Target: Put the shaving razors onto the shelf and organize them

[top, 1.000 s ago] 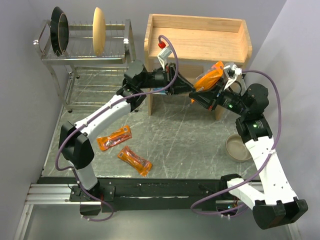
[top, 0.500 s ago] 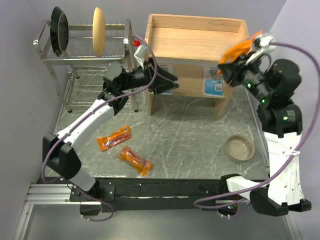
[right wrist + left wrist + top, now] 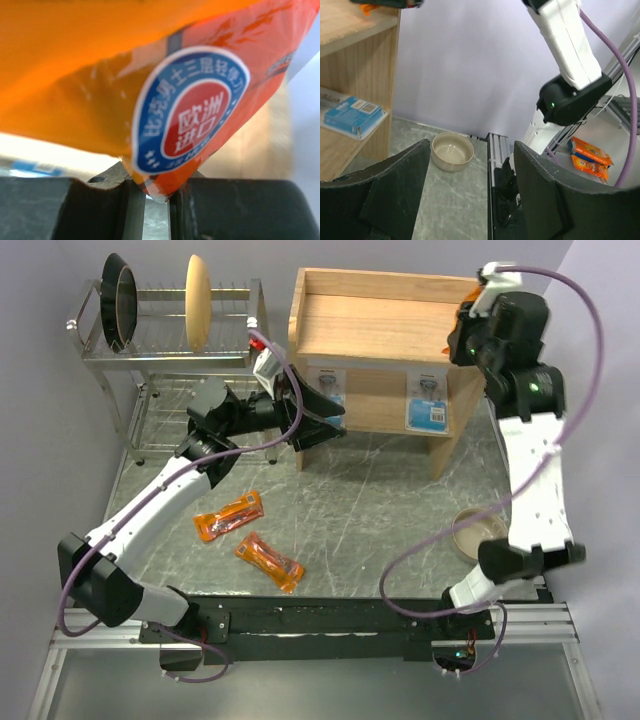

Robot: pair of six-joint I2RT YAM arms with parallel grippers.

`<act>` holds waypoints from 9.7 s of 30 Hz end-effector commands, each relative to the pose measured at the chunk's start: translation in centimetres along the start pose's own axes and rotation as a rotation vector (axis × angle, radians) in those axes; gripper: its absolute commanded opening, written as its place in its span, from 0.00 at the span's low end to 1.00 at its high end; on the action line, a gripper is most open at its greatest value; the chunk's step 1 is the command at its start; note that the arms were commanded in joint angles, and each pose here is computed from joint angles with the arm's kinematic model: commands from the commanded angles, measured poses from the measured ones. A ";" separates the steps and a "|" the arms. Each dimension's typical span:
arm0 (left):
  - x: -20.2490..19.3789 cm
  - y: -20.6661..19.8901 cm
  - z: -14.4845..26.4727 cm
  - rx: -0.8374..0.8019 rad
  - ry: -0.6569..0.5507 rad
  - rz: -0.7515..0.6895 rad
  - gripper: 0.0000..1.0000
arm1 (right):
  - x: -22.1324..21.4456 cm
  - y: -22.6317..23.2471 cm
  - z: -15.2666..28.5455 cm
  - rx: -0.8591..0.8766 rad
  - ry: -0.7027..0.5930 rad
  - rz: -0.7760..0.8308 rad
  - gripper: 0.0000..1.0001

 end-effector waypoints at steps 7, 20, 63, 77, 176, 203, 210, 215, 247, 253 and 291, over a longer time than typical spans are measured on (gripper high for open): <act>-0.2 0.0 2.3 0.064 0.008 -0.051 0.73 | -0.4 -0.4 -2.0 -0.020 0.060 0.027 0.26; -1.4 1.3 2.1 0.061 0.002 -0.013 0.74 | 0.6 -0.3 0.4 -0.001 0.008 0.008 0.73; -3.8 4.3 3.0 0.169 0.083 0.021 0.74 | -1.5 -1.5 -3.9 0.246 0.154 0.041 0.84; -3.9 3.0 4.5 0.189 0.052 0.019 0.74 | -1.6 -0.6 -1.4 0.012 0.111 -0.047 0.24; -27.9 1.4 17.8 -0.225 1.322 -0.543 0.38 | -18.7 3.4 8.6 0.571 0.280 0.067 1.00; -21.7 5.7 11.0 -0.283 0.845 0.485 0.24 | -25.3 9.2 8.2 1.188 -0.285 1.093 1.00; -21.3 5.1 10.8 -0.285 0.800 0.521 0.24 | -26.6 12.2 8.0 1.380 -0.345 1.160 1.00; -21.3 4.8 11.0 -0.282 0.811 0.519 0.24 | -27.5 13.3 7.1 1.436 -0.346 1.166 0.95; -20.7 5.6 10.0 -0.286 0.786 0.507 0.28 | -29.0 17.2 3.2 1.547 -0.263 1.101 0.55; -20.7 6.0 10.0 -0.286 0.796 0.480 0.43 | -28.4 17.2 3.3 1.536 -0.240 1.095 0.20; -2.4 3.6 0.0 0.410 0.302 -0.576 1.00 | 1.6 7.1 0.2 0.321 -0.153 -1.361 0.00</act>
Point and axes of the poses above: each gripper's point midway between its finger pads, its own z axis back along the fingers, its own y axis along the line the jaws close on, x = y × z, the point moved 10 cm from there along z, back along the fingers, and after that the axes turned 5 degrees about -z, right-handed, at the moved point
